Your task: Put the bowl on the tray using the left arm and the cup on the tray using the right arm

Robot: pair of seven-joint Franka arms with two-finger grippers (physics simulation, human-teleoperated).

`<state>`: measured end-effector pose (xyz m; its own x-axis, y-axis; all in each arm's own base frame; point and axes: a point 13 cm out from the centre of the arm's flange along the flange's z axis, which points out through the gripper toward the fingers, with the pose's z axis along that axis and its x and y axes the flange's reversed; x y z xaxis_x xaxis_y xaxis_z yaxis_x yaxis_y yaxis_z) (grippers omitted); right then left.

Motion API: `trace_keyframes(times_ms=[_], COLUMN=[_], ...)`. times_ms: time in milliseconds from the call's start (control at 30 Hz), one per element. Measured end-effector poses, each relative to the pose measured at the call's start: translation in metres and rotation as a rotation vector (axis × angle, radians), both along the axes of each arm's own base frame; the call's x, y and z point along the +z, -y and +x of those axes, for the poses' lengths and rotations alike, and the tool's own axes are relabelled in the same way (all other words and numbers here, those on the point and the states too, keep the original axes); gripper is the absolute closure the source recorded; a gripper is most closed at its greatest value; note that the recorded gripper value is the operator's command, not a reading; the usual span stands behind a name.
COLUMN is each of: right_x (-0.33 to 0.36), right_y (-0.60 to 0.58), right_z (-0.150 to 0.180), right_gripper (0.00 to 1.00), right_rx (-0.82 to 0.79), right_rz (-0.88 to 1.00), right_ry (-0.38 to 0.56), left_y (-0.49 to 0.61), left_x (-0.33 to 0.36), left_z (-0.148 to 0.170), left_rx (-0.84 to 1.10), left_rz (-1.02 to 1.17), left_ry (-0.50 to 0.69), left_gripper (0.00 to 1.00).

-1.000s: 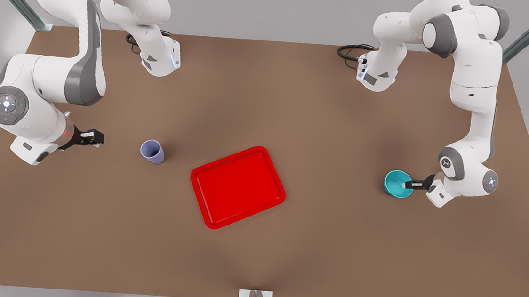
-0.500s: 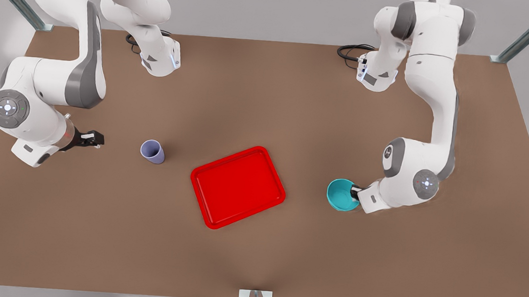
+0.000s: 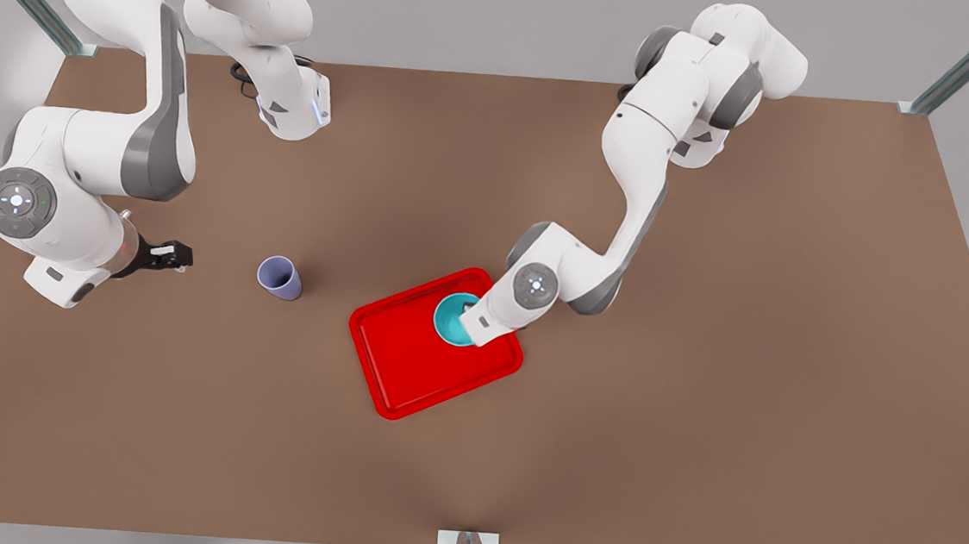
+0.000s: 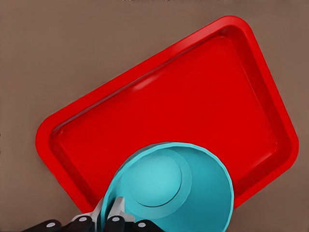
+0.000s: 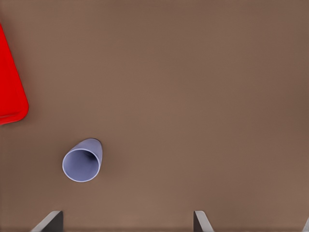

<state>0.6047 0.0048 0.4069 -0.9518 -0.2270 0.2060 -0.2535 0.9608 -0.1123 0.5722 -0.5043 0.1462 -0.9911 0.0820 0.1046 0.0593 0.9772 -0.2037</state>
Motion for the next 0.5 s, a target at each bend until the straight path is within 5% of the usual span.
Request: trace_keyframes(times_ms=[33,67,100,267,400,500], right_x=[-0.001,-0.001,-0.002,-0.003,-0.006,-0.04], right_y=[0.0,0.0,-0.001,0.0,0.0,-0.009], right_z=[0.0,0.0,0.0,0.0,0.001,-0.004], right_gripper=[0.0,0.0,0.0,0.0,0.0,0.0], right_rx=[0.0,0.001,0.001,0.001,0.001,0.008], right_rz=[0.0,0.0,0.0,-0.002,-0.001,0.003], right_ry=[-0.002,-0.003,-0.003,-0.005,-0.009,-0.075], left_y=[-0.001,-0.001,0.0,-0.009,-0.209,-0.327], left_x=[-0.003,-0.005,-0.006,0.023,0.283,0.361], left_z=[0.0,0.001,0.001,0.015,0.086,0.039], left_rx=[0.03,0.057,0.081,0.173,0.371,0.382], left_rz=[0.004,0.007,0.005,-0.015,0.083,0.158], left_ry=[-0.006,-0.011,-0.016,-0.006,0.172,0.087], left_gripper=[0.75,0.3,0.04,0.0,0.0,0.0])
